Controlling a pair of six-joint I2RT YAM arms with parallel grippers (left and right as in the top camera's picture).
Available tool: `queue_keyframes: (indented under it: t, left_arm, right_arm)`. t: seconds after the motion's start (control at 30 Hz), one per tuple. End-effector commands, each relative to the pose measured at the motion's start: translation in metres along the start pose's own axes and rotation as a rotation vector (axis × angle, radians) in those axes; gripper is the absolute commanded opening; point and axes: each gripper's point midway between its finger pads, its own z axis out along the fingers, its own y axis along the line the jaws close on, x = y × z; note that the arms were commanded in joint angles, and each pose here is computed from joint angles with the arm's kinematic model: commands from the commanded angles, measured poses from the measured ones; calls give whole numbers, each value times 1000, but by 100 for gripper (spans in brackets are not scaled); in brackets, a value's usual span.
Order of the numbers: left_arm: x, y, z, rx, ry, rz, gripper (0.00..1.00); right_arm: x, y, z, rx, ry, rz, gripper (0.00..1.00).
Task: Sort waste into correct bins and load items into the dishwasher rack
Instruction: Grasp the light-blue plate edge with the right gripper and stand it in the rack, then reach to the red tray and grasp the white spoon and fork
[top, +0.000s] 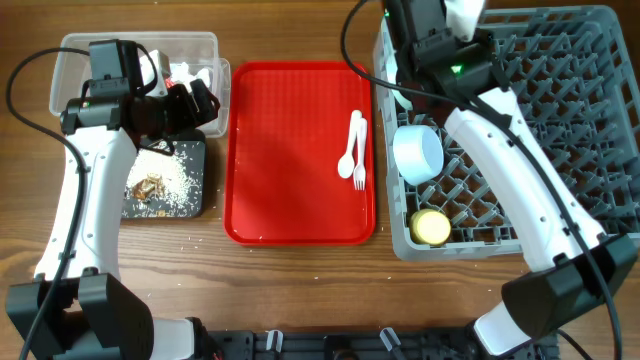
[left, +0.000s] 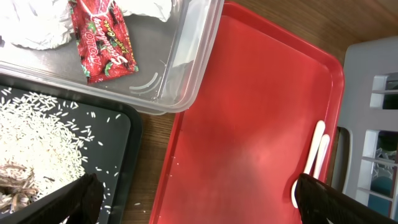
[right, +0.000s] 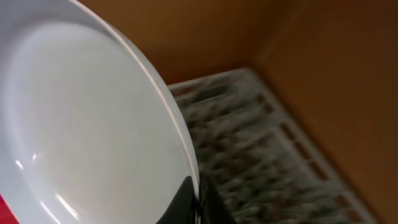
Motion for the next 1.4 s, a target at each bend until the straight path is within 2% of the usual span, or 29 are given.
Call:
queue_keyframes:
  t: [0.0,0.1,0.2,0.53,0.73,0.8,0.83,0.87,0.9,0.97,1.03,1.1,1.17,1.2,1.23,1.27,1.37]
  left_arm:
    - [-3,0,-6,-3,-20,7,100]
    - [-3,0,-6,-3,-20,7,100]
    - [-3,0,-6,-3,-20,7,100]
    - [-3,0,-6,-3,-20,7,100]
    - [-3,0,-6,-3,-20,7,100]
    - [-3,0,-6,-3,-20,7,100]
    - [-3,0,-6,-3,-20,7,100]
    - [-3,0,-6,-3,-20,7,100]
    - [-3,0,-6,-3,-20,7,100]
    - [-3,0,-6,-3,-20,7,100]
    - [-3,0,-6,-3,-20,7,100]
    - [-3,0,-6,-3,-20,7,100]
    - [-3,0,-6,-3,-20,7,100]
    - [-3,0,-6,-3,-20,7,100]
    - [-3,0,-6,-3,-20,7,100]
    - [-3,0,-6,-3,-20,7,100]
    - [-3,0,-6,-3,-20,7,100]
  right_arm:
    - [-19,-51,-4,254,-88,-23,4]
    - [-14,-63,16,301,-52,-26,4]
    - [-4,-65,42,310,11,-101,4]
    - [38,-5,108,229,114,-238,4]
    - [59,13,124,219,156,-292,4]
    - [65,24,126,156,175,-286,6]
    - [68,31,127,111,188,-279,17]
    - [71,37,127,72,199,-275,40]
    - [74,44,127,31,212,-271,57]
    - [78,55,124,-46,233,-261,79]
    - [76,62,117,-125,244,-240,88]
    - [62,66,97,-246,246,-198,91]
    - [43,69,73,-368,227,-149,100]
    - [33,72,56,-460,215,-113,99]
    - [25,78,38,-568,208,-85,100]
    - [15,93,3,-781,206,-51,100]
    - [14,124,-69,-1199,259,-33,100]
